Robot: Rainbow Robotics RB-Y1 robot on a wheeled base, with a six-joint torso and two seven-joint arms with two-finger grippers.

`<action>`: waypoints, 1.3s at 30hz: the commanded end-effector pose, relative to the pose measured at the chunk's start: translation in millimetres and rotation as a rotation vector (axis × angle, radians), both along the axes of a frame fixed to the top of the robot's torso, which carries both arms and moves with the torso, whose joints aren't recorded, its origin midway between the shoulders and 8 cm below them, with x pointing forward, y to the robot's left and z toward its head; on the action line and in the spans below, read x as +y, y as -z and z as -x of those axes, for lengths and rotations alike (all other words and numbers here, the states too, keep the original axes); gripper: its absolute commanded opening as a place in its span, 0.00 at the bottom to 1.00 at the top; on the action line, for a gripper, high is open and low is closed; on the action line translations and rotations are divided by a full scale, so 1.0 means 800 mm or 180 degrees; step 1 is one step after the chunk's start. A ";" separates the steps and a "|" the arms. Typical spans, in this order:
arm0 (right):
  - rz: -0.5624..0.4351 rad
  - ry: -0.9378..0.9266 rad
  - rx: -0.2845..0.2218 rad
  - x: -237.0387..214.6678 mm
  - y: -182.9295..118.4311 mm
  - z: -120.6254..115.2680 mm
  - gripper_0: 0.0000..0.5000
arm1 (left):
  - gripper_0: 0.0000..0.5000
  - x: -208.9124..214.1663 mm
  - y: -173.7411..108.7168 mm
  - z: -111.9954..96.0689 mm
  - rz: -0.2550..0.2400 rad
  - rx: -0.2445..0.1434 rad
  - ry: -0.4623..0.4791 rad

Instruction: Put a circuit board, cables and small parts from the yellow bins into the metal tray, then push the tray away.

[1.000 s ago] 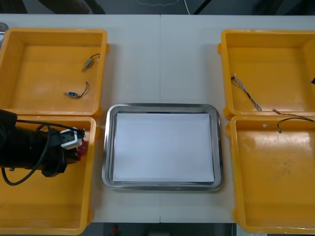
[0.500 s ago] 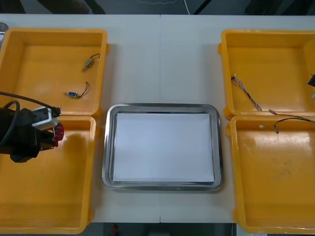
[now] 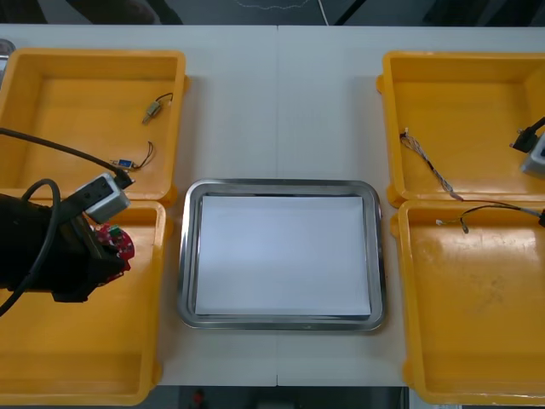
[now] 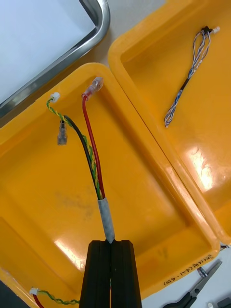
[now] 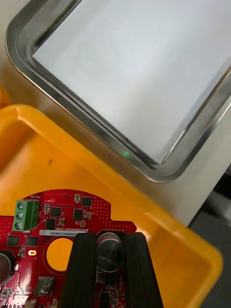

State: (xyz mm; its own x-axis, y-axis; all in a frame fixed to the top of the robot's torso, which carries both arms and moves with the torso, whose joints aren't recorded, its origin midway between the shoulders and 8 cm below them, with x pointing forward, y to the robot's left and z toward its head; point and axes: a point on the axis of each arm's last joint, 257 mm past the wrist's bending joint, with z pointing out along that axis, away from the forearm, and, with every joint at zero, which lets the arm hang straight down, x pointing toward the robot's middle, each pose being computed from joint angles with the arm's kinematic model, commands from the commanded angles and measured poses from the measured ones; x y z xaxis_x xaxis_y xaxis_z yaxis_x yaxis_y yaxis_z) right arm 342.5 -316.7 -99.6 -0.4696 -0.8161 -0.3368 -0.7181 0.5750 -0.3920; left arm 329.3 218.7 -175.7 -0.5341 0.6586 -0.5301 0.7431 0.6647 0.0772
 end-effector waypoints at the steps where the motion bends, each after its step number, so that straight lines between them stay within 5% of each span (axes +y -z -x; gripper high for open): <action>1: 0.0049 -0.0006 -0.0102 0.007 -0.014 -0.004 0.00 | 0.00 -0.044 -0.018 0.004 -0.0095 -0.0182 0.0374; 15: 0.0050 -0.0040 -0.0081 0.009 -0.013 -0.002 0.00 | 0.00 -0.141 -0.004 -0.004 -0.0016 -0.0248 -0.0059; 39: 0.0020 -0.0070 -0.0050 0.013 -0.011 0.000 0.00 | 0.00 -0.212 0.088 -0.038 0.0107 -0.0026 -0.0323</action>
State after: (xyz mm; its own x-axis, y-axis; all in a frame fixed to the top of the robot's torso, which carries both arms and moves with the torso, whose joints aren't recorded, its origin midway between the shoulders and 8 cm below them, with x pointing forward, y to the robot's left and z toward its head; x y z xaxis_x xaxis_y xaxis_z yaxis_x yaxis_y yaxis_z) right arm 342.6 -310.9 -98.1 -0.4534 -0.8242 -0.3394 -0.7295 0.5619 -0.3900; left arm 353.4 63.8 -251.9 -0.5827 0.6234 -0.5213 0.6906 0.7180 0.0867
